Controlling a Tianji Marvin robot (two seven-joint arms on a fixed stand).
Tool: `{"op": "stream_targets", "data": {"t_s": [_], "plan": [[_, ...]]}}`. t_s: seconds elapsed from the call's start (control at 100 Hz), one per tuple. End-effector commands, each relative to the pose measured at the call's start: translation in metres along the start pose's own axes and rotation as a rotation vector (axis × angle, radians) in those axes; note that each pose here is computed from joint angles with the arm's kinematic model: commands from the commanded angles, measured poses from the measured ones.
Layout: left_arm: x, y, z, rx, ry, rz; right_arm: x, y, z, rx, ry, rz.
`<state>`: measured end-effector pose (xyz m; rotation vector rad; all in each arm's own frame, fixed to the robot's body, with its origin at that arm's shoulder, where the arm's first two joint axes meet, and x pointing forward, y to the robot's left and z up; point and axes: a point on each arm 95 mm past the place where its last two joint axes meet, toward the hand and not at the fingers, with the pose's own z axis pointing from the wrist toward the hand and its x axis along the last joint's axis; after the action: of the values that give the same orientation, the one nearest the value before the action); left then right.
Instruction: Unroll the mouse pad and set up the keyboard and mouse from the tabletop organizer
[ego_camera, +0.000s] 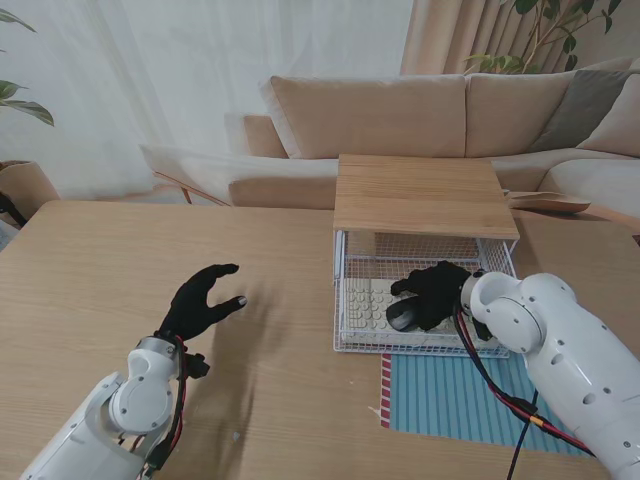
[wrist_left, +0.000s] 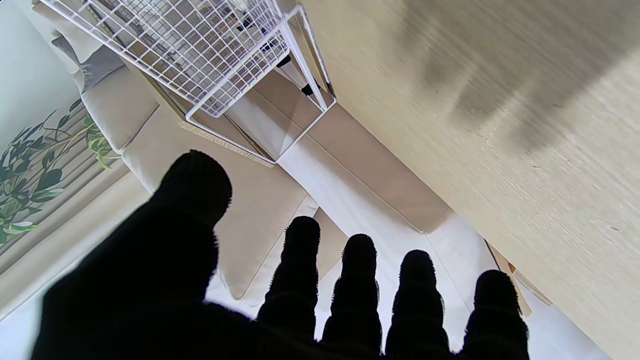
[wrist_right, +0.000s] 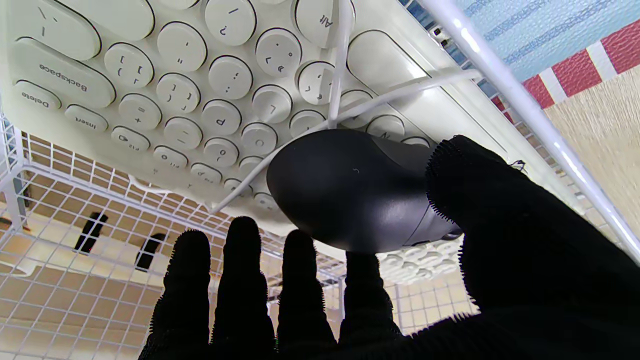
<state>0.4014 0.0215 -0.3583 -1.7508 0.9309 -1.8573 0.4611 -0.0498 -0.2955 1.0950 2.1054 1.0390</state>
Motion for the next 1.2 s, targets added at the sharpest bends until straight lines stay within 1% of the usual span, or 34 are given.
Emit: {"op": "stream_targets", "data": {"t_s": [0.0, 0.25, 0.38, 0.55, 0.66, 0.86, 1.03, 1.19], "plan": [[0.001, 0.003, 0.0, -0.012, 0.001, -0.007, 0.002, -0.003, 0.003, 0.028, 0.003, -0.004], [0.0, 0.003, 0.001, -0.011, -0.001, -0.007, 0.002, -0.008, 0.01, 0.042, 0.0, -0.016], [0.0, 0.003, 0.001, -0.011, -0.004, -0.007, 0.003, -0.013, 0.013, 0.027, 0.004, -0.022], [0.0, 0.003, 0.001, -0.012, -0.005, -0.005, 0.003, -0.017, 0.016, -0.018, 0.022, -0.048], [0.0, 0.003, 0.001, -0.012, -0.004, -0.005, 0.003, -0.02, 0.019, -0.048, 0.032, -0.048], [-0.001, 0.003, 0.001, -0.012, -0.004, -0.005, 0.004, -0.024, 0.022, -0.074, 0.045, -0.064], [-0.001, 0.003, 0.001, -0.01, -0.004, -0.006, 0.005, -0.028, 0.026, -0.081, 0.049, -0.079], [-0.001, 0.004, 0.001, -0.011, -0.006, -0.006, 0.006, -0.031, 0.029, -0.109, 0.052, -0.081]]}}
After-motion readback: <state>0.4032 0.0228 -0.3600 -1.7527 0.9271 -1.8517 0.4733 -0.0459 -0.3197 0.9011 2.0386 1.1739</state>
